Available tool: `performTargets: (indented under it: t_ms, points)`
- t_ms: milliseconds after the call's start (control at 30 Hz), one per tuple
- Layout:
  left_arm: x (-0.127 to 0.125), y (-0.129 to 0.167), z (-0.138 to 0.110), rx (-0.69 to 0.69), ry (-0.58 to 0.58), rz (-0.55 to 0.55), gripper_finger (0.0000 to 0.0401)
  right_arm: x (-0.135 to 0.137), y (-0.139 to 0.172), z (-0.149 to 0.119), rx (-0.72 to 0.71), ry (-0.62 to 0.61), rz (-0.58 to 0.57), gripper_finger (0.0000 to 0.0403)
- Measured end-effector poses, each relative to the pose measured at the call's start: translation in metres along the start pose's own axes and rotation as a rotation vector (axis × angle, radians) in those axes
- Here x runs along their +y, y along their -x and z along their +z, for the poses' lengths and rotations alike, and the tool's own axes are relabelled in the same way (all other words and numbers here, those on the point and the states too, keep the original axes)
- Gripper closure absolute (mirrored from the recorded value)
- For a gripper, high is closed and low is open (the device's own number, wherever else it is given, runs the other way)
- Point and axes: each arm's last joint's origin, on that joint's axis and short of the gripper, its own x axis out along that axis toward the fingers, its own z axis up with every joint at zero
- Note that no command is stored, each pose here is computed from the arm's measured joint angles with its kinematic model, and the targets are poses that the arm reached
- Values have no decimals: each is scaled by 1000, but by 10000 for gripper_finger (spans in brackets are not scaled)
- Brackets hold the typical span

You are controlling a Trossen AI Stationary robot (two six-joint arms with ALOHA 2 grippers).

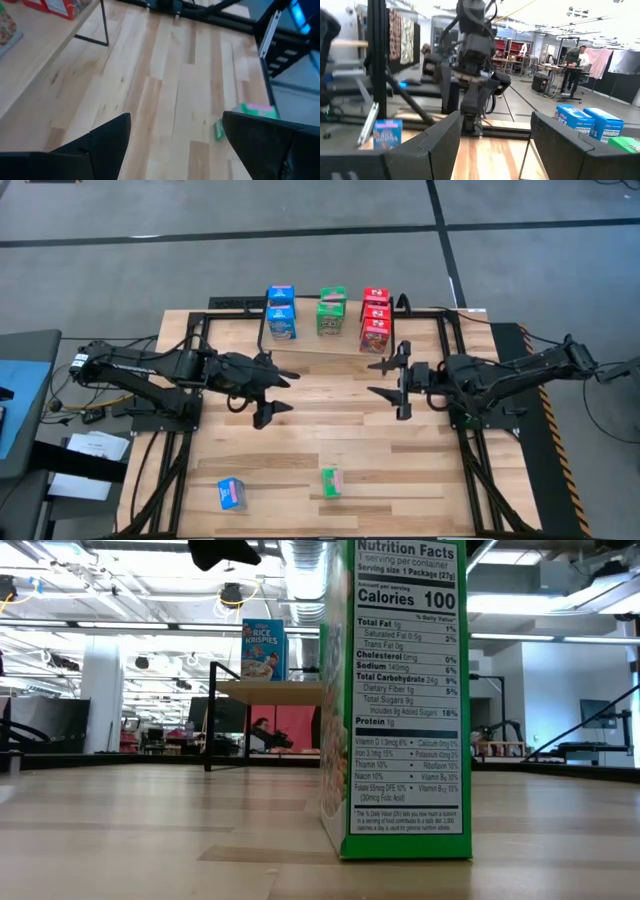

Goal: Stack cereal on shelf
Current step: Put the green cereal box on the shelf aligned with the other green cereal boxes

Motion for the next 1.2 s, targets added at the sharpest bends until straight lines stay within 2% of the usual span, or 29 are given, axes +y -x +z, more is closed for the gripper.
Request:
performTargets:
  t_ms: [100,200,333,467,567,733,833,967,1033,1133,1200]
  points:
    - [1,0,2,-13,24,3,97,0,0,-2,20,39,4,137]
    - [3,0,2,-7,-5,10,97,0,0,-2,20,39,5,137]
    - [10,-1,3,-11,-78,36,97,0,0,-3,25,41,6,137]
    - [21,-2,6,-23,-212,139,97,0,0,-2,23,46,4,137]
    - [31,-1,9,-19,-391,308,97,-2,0,-2,22,59,-6,137]
    - [48,4,21,13,-676,700,97,-12,-2,0,-3,59,-60,137]
    - [55,10,26,79,-781,909,97,-24,-4,2,-9,22,-117,137]
    - [58,26,29,114,-762,1104,97,-42,-5,0,24,15,-176,137]
    - [55,32,32,70,-687,1184,97,-49,-5,0,41,46,-170,137]
    - [48,41,34,-19,-552,1271,97,-58,-5,3,33,96,-105,137]
    - [40,45,34,-72,-496,1288,97,-62,-5,4,41,133,-42,137]
